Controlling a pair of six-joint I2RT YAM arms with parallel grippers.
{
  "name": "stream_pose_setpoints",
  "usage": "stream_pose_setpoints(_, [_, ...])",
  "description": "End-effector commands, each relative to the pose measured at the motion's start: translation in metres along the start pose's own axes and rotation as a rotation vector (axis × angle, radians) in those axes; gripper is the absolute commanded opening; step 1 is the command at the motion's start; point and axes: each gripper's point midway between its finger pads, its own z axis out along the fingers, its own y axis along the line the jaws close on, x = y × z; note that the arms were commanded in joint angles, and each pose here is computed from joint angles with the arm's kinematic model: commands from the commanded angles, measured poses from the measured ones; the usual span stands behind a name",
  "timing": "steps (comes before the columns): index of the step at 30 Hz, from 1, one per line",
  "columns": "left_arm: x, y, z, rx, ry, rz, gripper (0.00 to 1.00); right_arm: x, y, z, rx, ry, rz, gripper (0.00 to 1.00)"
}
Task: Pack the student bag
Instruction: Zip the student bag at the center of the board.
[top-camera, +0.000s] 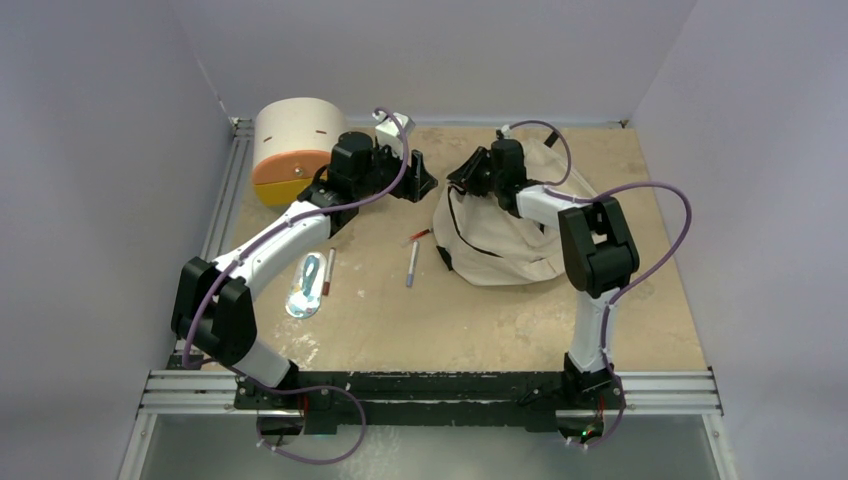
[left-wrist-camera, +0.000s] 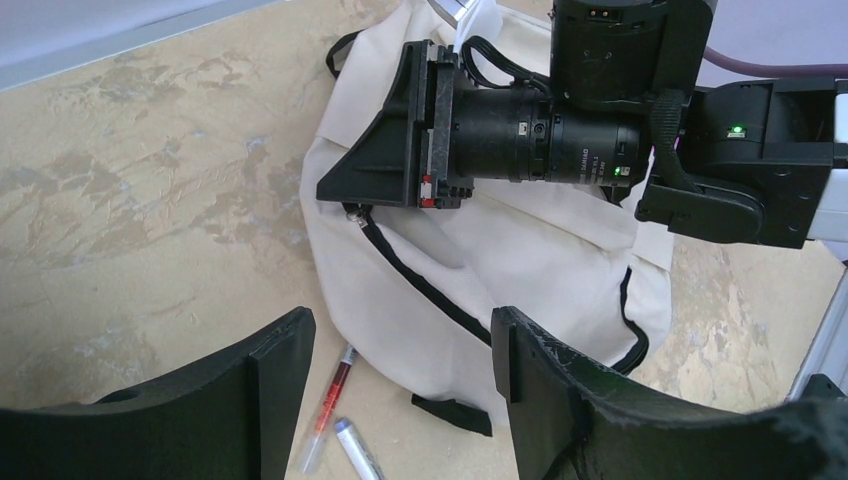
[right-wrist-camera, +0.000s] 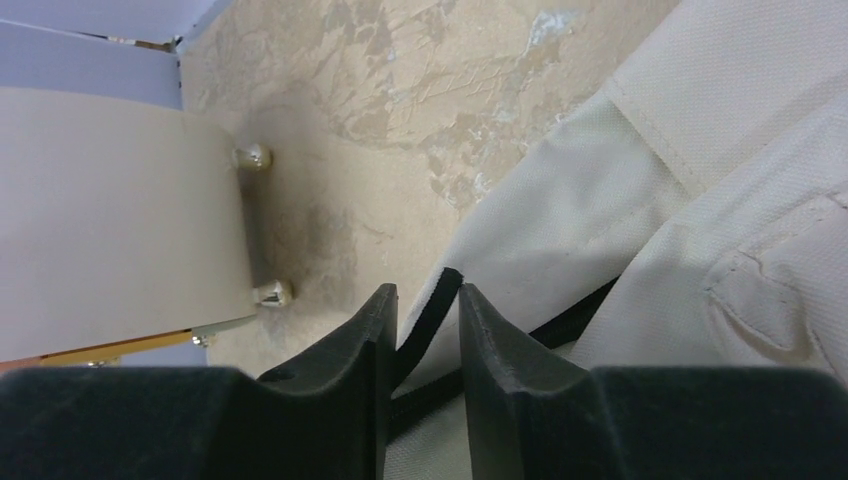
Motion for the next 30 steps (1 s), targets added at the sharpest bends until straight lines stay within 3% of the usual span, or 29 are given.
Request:
stream_pose_setpoints(1, [-0.015,-0.010,-0.005,0.035,-0.044,0.000,0.65,-0.024,0.036,-0.005,-0.110,-0.046,-0.019,0.28])
stream_pose_setpoints(10, [-0.011,-0.010,-0.003,0.037,-0.033,-0.010,0.65,-0.027,0.048,-0.015,-0.184,-0.052,-0.032,0.00])
stream_pose_setpoints(21, [-0.012,-0.006,-0.001,-0.023,-0.044,-0.124,0.69,-0.046,0.061,-0.033,-0.225,-0.118,-0.057,0.00])
stream_pose_setpoints(30, [0.036,-0.018,0.042,-0.084,0.066,-0.183,0.74,-0.047,0.064,-0.035,-0.242,-0.116,-0.062,0.00])
